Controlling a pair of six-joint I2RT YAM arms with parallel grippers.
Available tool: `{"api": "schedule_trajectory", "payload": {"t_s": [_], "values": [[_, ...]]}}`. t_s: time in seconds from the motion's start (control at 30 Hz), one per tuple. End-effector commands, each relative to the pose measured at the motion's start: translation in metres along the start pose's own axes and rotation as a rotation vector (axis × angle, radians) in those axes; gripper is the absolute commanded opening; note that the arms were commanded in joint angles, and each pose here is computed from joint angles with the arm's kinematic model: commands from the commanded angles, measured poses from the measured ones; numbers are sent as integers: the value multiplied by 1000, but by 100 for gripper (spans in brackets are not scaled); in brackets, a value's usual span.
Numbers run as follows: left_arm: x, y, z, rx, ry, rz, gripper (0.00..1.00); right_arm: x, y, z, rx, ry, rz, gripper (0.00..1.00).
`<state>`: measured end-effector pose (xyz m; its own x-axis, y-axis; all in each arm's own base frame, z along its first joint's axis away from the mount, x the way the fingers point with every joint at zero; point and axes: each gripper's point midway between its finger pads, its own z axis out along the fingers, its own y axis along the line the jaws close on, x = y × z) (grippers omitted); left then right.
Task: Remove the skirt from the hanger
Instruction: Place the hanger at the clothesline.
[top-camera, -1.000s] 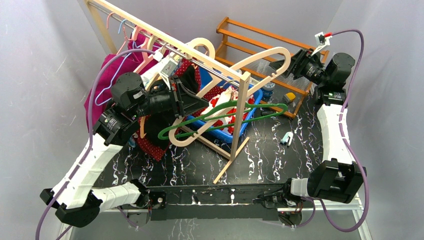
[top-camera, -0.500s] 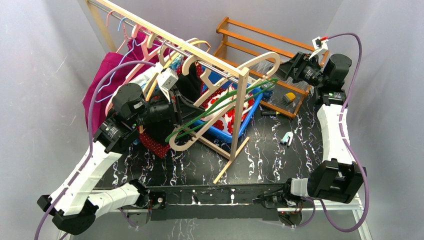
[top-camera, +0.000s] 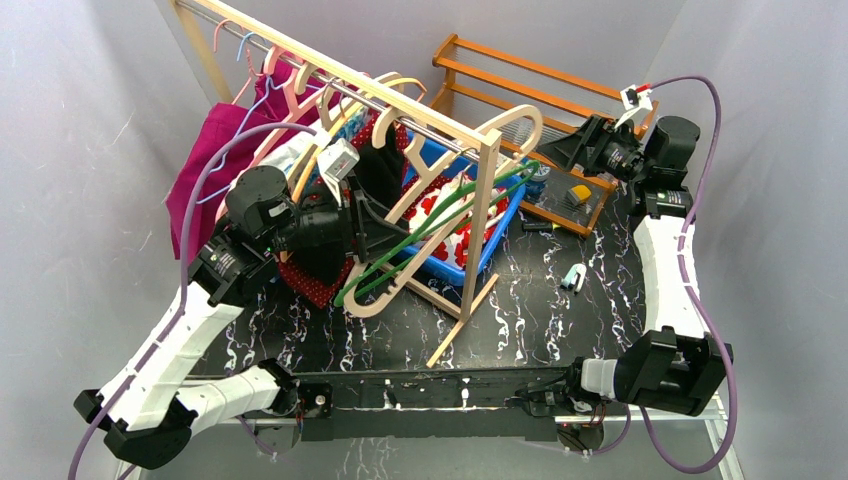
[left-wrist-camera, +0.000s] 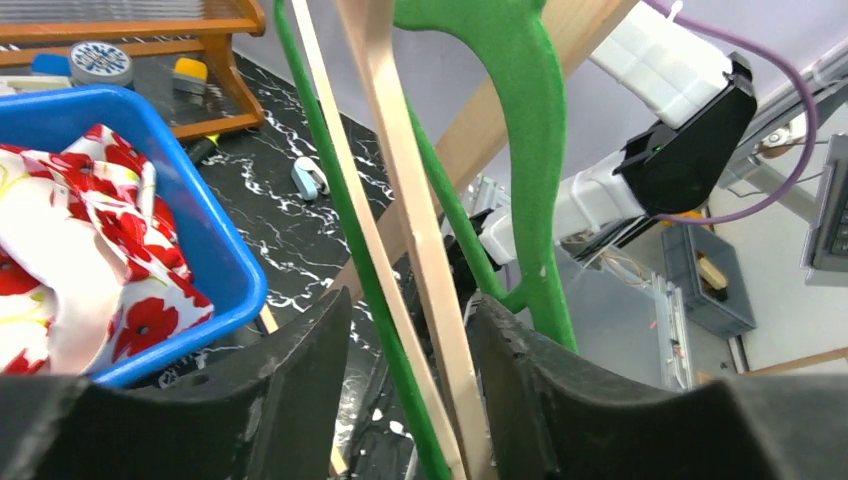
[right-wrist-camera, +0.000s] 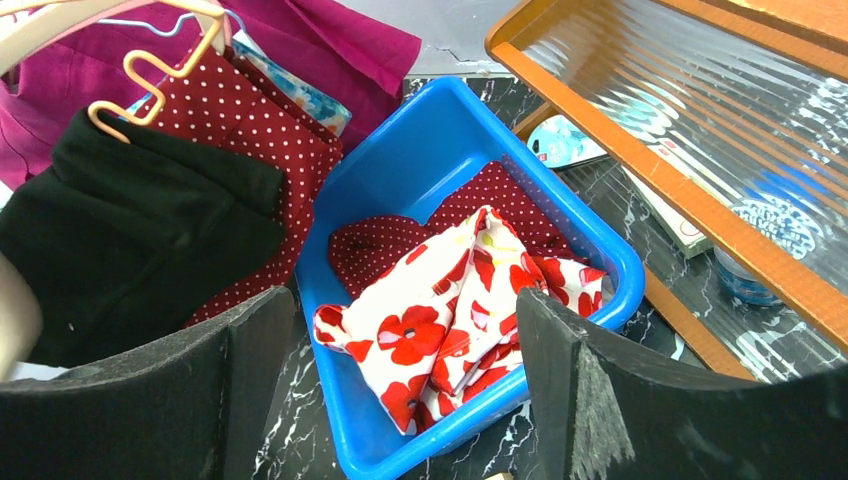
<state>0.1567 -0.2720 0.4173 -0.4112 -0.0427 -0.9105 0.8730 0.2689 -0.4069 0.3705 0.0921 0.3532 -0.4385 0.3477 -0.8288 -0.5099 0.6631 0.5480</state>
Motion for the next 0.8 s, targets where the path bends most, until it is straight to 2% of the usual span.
{"api": "schedule_trajectory", "payload": {"t_s": [0.0, 0.03, 0.1, 0.2, 0.27, 0.3, 0.4, 0.6, 0.67, 0.77], "values": [[-17, -27, -20, 28, -49, -21, 56, -18, 25, -12, -33, -55, -81, 90], [-20, -26, -22, 14, -60, -30, 61, -19, 26, -12, -35, -57, -82, 91], [-26, -22, -24, -31, -88, -63, 65, -19, 28, -13, -37, -57, -80, 91], [-40, -6, -28, -158, -175, -192, 74, -17, 28, -14, -39, -52, -74, 91], [-46, -9, -28, -150, -207, -248, 97, -15, 27, -14, -36, -49, -69, 91], [-50, -12, -28, -137, -221, -262, 98, -14, 27, -14, -36, -48, -68, 91], [-54, -21, -26, -87, -218, -272, 94, -13, 28, -15, -36, -43, -65, 91], [-45, -6, -40, -220, -195, -244, 98, -9, 27, -17, -25, -36, -65, 94], [-48, -3, -49, -268, -208, -225, 98, -7, 17, -19, 39, -39, -53, 98], [-51, -3, -59, -307, -219, -217, 98, -8, -14, -30, 254, -58, -51, 98]]}}
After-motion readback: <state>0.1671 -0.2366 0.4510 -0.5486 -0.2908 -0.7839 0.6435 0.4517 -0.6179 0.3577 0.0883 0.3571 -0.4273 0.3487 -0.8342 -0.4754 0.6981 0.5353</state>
